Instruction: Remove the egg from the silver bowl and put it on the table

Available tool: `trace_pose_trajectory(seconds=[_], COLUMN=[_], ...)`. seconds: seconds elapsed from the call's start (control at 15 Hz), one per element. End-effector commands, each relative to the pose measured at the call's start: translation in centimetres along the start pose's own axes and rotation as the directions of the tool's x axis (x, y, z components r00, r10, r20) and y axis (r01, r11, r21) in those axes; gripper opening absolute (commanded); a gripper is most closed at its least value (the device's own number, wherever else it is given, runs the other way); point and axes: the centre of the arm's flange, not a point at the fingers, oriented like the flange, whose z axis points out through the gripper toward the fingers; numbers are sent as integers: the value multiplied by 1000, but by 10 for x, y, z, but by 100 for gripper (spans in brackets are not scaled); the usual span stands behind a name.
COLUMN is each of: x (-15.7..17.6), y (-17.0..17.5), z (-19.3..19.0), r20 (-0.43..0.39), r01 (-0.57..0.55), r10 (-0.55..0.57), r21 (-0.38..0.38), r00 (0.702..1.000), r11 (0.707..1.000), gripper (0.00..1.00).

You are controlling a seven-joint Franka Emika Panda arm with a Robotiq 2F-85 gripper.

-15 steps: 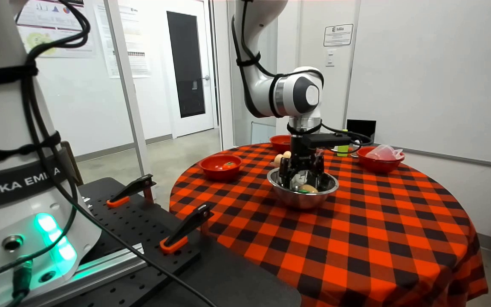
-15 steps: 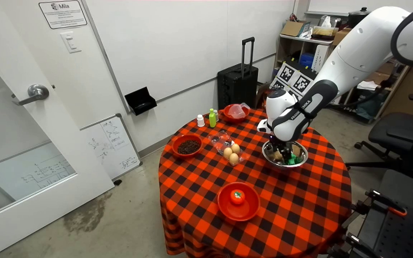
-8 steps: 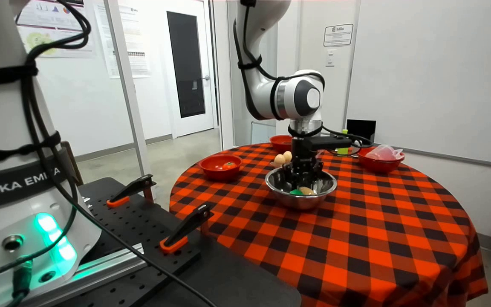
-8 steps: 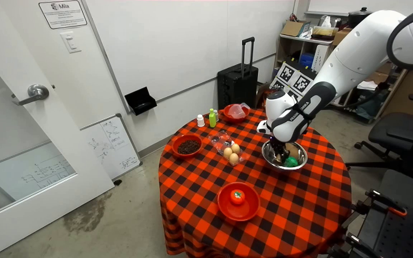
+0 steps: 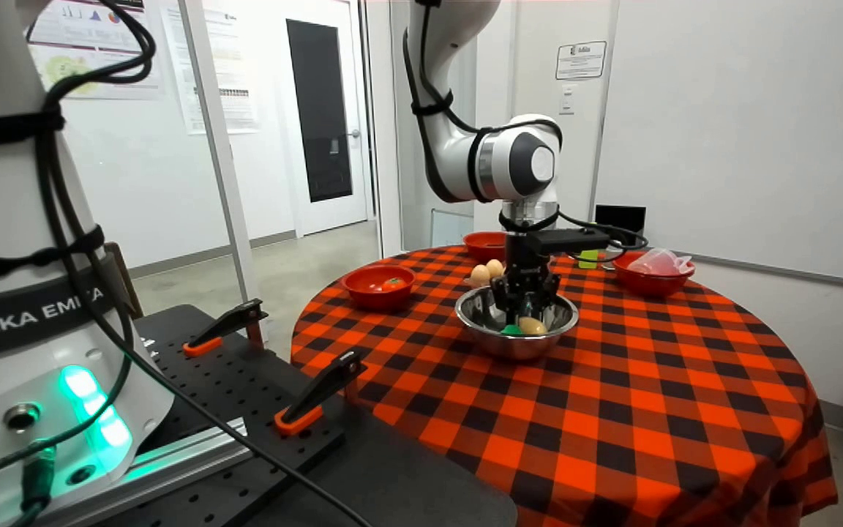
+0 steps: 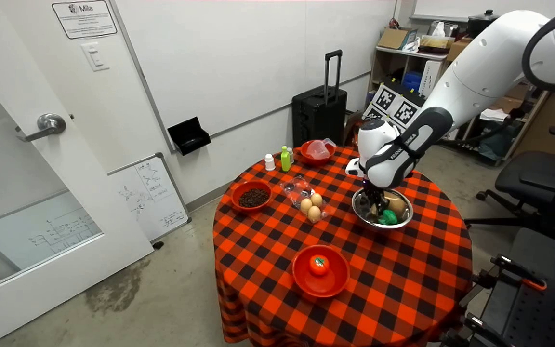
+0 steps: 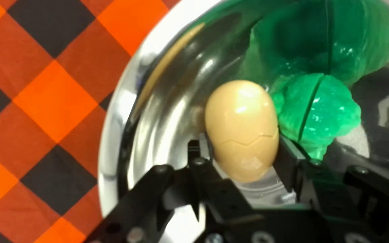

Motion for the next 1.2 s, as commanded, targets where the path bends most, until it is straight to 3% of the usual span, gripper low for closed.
trace_pose_trajectory(seconds=[0.0,0.47,0.8,1.13], x=[-7,11,69,127], y=[-2,-26,-60,-77], z=[-30,-113,-140,-136], r20=[-16,-35,-71,-46], r01=[-15,24,148,259], r10=[15,-26,-148,-257], r21=[-46,-76,-5,75], r00=[1000,999,986,965], r11=[999,997,989,963], gripper=[23,23,23,23])
